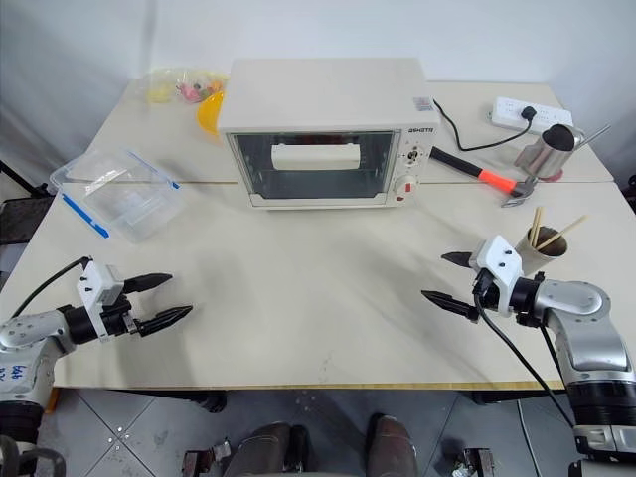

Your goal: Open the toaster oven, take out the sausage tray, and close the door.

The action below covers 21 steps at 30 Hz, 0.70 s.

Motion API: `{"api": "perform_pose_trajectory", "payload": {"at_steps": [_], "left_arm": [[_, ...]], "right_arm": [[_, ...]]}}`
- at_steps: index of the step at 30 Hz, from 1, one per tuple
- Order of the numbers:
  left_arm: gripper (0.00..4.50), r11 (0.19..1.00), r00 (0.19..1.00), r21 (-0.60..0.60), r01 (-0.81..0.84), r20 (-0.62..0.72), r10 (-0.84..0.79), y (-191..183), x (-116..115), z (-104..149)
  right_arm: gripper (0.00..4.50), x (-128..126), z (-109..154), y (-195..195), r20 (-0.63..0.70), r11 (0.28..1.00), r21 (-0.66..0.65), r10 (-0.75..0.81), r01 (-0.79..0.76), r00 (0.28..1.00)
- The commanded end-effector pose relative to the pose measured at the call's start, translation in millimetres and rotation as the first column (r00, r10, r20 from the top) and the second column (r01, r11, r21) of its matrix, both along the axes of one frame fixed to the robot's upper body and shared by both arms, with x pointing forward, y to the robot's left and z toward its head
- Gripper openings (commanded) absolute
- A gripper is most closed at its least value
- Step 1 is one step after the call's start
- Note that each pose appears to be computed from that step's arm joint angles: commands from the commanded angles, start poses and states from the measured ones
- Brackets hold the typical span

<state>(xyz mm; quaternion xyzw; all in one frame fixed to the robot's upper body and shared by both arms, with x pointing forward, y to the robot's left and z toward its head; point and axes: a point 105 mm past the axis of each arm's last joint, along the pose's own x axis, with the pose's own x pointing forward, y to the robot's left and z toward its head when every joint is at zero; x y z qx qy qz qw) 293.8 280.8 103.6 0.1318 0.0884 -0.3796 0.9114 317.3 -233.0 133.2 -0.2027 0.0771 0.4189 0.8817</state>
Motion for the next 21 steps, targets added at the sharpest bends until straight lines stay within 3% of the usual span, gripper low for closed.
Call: {"api": "perform_pose_trajectory", "payload": {"at_steps": [1, 4, 9, 14, 21], "left_arm": [[4.48, 0.999, 0.999, 0.031, 0.018, 0.043, -0.019, 1, 0, 15], [4.48, 0.997, 0.997, -0.049, -0.060, 0.054, 0.063, 3, 10, 23], [4.48, 0.994, 0.982, -0.071, -0.087, 0.162, 0.098, -4, 24, 48], [4.48, 0.987, 0.967, -0.160, -0.030, 0.245, 0.069, -16, 32, 69], [4.48, 0.973, 0.941, -0.229, -0.023, 0.323, 0.098, -24, 38, 86]], "right_arm": [[4.50, -1, 13, 1, 0.044, 1.000, -0.012, 0.017, -0.017, 0.999], [4.50, 2, 17, 7, 0.049, 0.999, -0.016, 0.033, -0.032, 0.998], [4.50, 11, 38, 41, 0.003, 0.993, 0.013, 0.116, -0.117, 0.993], [4.50, 26, 64, 84, 0.019, 0.973, 0.084, 0.213, -0.214, 0.977], [4.50, 54, 95, 129, 0.130, 0.950, 0.083, 0.288, -0.300, 0.949]]}}
